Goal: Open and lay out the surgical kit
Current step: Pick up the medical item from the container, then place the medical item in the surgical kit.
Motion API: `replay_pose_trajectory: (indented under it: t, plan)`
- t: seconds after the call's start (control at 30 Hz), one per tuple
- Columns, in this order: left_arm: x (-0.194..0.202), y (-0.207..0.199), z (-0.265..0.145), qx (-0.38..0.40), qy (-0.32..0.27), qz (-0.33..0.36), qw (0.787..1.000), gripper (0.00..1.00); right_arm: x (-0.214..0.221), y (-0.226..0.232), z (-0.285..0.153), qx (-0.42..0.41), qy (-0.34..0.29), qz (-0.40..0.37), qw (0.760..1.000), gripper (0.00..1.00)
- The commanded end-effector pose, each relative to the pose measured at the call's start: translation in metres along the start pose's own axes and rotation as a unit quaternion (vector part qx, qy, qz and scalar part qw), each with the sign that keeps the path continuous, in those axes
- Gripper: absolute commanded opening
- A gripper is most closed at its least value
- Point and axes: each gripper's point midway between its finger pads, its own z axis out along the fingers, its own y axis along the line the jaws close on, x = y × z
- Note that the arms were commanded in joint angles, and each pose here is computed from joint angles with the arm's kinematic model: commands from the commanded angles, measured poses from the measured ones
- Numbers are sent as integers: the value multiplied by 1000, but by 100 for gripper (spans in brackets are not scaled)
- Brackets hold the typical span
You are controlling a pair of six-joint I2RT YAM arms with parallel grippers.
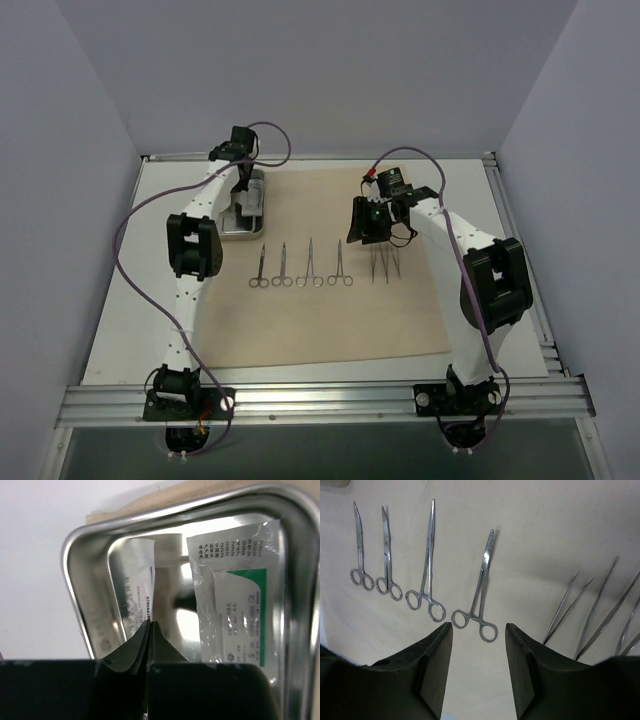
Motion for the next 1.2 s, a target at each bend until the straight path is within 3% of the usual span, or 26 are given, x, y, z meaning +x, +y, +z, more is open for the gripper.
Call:
replay_pose_trajectory:
  t: [0.0,0.17,0.27,0.37,0.4,0.47,0.5,0.53,0.7,0.83,0.97,1.07,1.17]
  plan:
    - [-69,39,-101,22,-115,-73,990,2,-31,25,-33,-14,-54,-18,998,42]
    - [-85,41,-177,103,-159,-92,978,2,-64,45,-58,-36,-116,-40,992,43]
    - [-87,18,-223,206,-179,-87,958,2,-87,63,-80,-63,-168,-65,982,43]
    - [-84,-9,-268,315,-190,-82,926,2,-109,92,-110,-116,-236,-104,959,47]
    - [-84,-14,-279,337,-195,-77,918,2,-126,107,-125,-144,-283,-129,939,49]
    - [-80,-32,-314,415,-205,-55,885,2,-124,123,-141,-185,-316,-154,917,53]
    - [-78,-37,-327,441,-211,-41,871,2,-135,136,-157,-209,-358,-174,893,56]
    - [-72,-47,-350,488,-219,-13,845,2,-130,137,-155,-220,-361,-180,888,57]
    - [-59,-62,-407,555,-257,51,790,2,-123,168,-181,-298,-388,-247,837,64]
    - [-49,-75,-432,577,-253,73,773,2,-116,170,-168,-337,-355,-240,838,65]
    - [-33,-95,-448,579,-250,121,767,2,-122,161,-164,-322,-355,-235,845,65]
    - [-18,-108,-443,568,-237,161,771,2,-124,152,-180,-266,-373,-297,838,66]
    - [-6,-113,-448,581,-230,184,759,2,-114,137,-189,-240,-367,-364,822,68]
